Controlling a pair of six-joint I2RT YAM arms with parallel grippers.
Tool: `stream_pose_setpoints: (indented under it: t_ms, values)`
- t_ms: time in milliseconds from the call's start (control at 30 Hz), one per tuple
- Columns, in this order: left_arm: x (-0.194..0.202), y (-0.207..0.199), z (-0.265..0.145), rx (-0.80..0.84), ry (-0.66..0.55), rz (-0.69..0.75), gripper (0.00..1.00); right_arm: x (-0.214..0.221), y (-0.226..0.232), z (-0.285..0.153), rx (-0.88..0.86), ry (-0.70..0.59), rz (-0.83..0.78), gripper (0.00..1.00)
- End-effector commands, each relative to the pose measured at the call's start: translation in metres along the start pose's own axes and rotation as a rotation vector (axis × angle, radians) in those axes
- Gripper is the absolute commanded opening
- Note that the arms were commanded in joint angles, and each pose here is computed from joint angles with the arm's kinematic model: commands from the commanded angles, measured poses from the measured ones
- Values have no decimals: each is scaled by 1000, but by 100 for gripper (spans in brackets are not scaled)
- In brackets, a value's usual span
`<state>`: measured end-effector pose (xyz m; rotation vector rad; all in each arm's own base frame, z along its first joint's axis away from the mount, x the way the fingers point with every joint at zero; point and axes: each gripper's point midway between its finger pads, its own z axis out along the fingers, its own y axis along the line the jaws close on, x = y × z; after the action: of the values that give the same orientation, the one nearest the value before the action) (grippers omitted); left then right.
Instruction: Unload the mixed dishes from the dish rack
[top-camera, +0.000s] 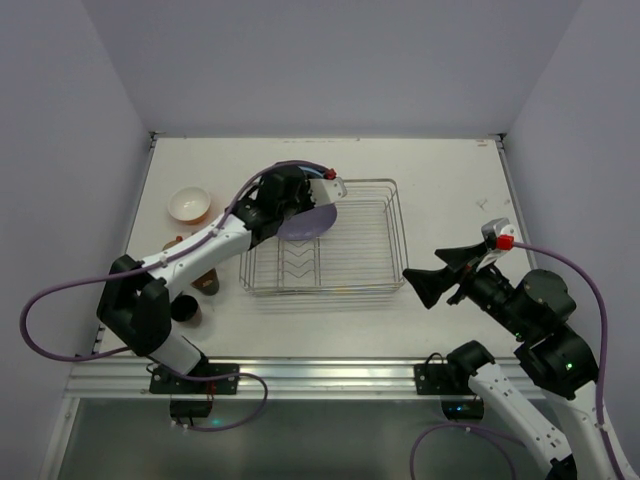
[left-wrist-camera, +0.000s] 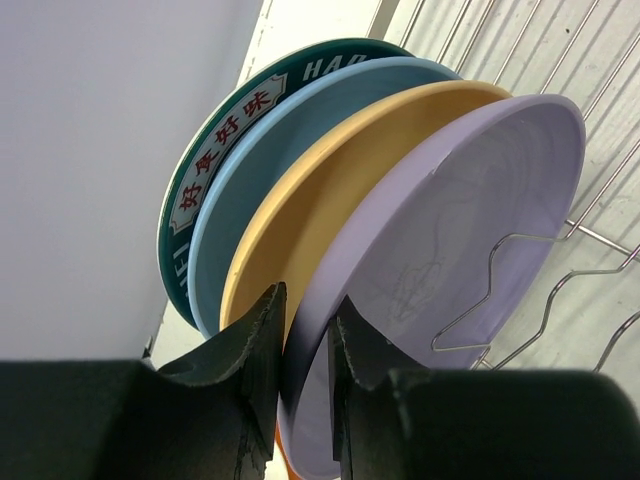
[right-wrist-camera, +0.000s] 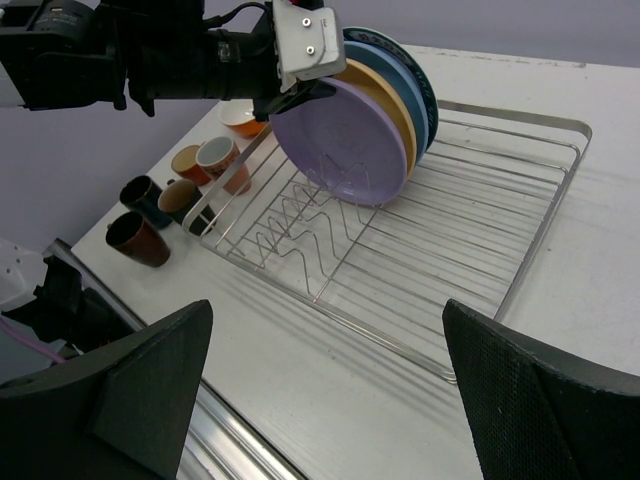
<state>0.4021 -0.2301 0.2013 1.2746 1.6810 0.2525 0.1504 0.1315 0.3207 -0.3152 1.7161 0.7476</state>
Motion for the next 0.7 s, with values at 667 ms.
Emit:
stream_pose_setpoints:
  t_ms: [667]
  values:
    - [-59, 67, -66, -256, -161, -56, 0, -5, 4, 3, -25, -19, -9, 99]
